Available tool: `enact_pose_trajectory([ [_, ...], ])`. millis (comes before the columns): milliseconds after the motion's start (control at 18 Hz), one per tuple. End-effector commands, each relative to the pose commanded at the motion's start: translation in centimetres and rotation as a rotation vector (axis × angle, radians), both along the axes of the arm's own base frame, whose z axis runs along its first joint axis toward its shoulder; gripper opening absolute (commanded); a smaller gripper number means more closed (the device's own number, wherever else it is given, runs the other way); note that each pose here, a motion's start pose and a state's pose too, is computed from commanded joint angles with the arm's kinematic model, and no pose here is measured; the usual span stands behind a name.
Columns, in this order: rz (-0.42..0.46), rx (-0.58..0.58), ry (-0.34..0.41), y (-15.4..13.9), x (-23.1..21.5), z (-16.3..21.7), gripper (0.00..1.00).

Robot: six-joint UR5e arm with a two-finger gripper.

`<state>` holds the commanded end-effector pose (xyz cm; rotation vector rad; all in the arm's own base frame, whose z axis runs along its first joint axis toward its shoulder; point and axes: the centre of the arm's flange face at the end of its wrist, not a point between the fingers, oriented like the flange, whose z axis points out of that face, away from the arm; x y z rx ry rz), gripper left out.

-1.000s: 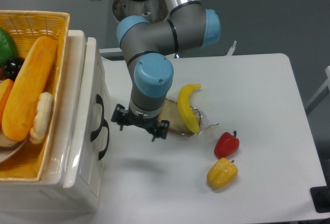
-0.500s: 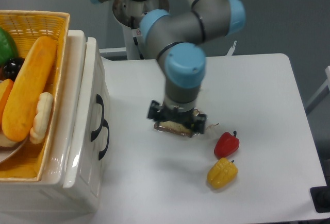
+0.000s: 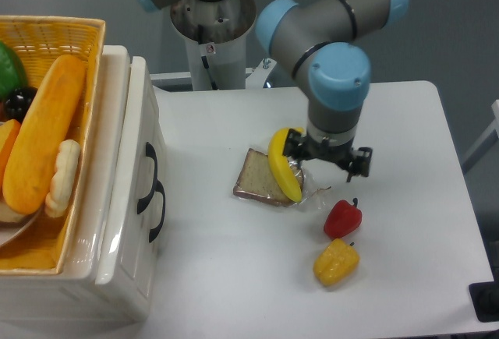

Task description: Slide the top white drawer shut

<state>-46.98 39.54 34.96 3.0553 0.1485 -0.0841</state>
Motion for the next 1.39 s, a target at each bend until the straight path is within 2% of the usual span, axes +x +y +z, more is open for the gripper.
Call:
enact_pose_trajectory([
  [111, -0.022, -0.009, -0.011, -0.7, 0.0, -0.3, 1.0],
  [333, -0.02, -0.051, 0.025, -1.7, 1.3, 1.6, 1.0],
  [500, -0.011, -0.071, 0.01, -2.3, 1.4, 1.7, 1.0],
  [611, 0.014, -0.109, 0.013, -3.9, 0.5, 1.7, 1.0],
  [778, 0.082, -0.116, 0.016, -7.7, -2.2, 2.0, 1.0],
  [889, 0.154, -0.109, 0.027, -11.3, -4.6, 2.9, 1.0],
  [1056, 0.22, -0.097, 0.049, -15.0, -6.0, 4.5, 1.0],
  [1278, 0.222, -0.091, 0.051, -19.4, -7.4, 6.3, 1.0],
  [1389, 0.251, -0.086, 0.039, -22.8, -8.0, 7.6, 1.0],
])
